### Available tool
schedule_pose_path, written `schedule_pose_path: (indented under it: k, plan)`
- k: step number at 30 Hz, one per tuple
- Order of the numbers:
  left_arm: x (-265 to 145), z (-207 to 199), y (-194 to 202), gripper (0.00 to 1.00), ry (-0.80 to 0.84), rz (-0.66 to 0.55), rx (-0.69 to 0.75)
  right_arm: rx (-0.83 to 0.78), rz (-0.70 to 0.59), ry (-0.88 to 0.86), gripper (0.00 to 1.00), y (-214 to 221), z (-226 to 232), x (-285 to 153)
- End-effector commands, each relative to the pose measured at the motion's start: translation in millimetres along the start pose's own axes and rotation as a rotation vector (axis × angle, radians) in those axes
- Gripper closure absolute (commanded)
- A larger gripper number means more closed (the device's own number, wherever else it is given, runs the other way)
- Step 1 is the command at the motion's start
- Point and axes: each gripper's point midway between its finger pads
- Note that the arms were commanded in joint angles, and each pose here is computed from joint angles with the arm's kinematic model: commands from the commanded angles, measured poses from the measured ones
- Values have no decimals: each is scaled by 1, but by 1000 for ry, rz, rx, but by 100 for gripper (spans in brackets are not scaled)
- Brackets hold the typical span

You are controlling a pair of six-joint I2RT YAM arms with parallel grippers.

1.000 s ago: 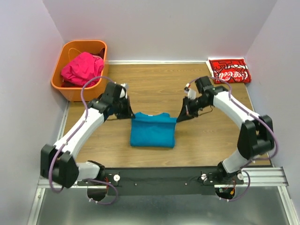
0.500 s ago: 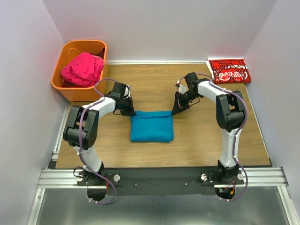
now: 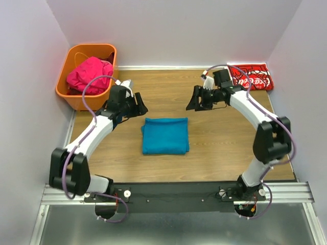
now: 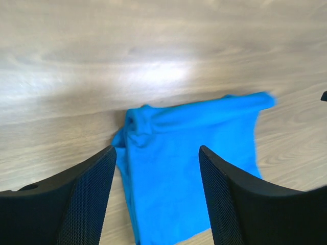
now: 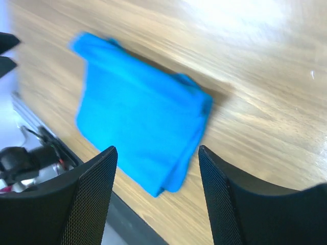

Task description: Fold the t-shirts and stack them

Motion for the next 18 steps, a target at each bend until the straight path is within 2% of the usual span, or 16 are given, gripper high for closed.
schedule_pose_path:
  k: [1, 2, 4, 5, 6, 8, 12, 15, 18]
  plan:
    - [-29, -23, -16, 33, 88, -144, 80, -48, -200, -113, 28, -28, 29, -17]
    - [-26, -21, -1, 42, 99, -118, 92, -29, -215, -176, 29, -22, 34, -10]
    - [-19, -30, 12, 51, 170, -90, 109, -19, -205, -300, 33, -13, 50, -4]
    - [-12, -30, 28, 56, 184, -54, 115, -24, -216, -328, 34, -7, 48, 7]
    - [-8, -33, 36, 67, 203, -33, 120, -7, -205, -370, 35, -4, 54, 10]
    - [8, -29, 46, 76, 193, 9, 119, -8, -216, -425, 38, -1, 51, 22]
    - [41, -30, 49, 83, 200, 39, 116, 5, -188, -495, 47, 3, 46, 43]
    - [60, -26, 42, 84, 171, 41, 95, 21, -167, -488, 49, 6, 33, 62]
    - [88, -9, 38, 84, 145, 79, 11, 47, -178, -446, 49, -2, 16, 75]
Point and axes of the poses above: each gripper's point midway between its finger pads, its own x axis out along the fingers, its own z axis along the line the jaws close on, y = z × x, and after that the axes turned 13 degrees about -x, right-handed
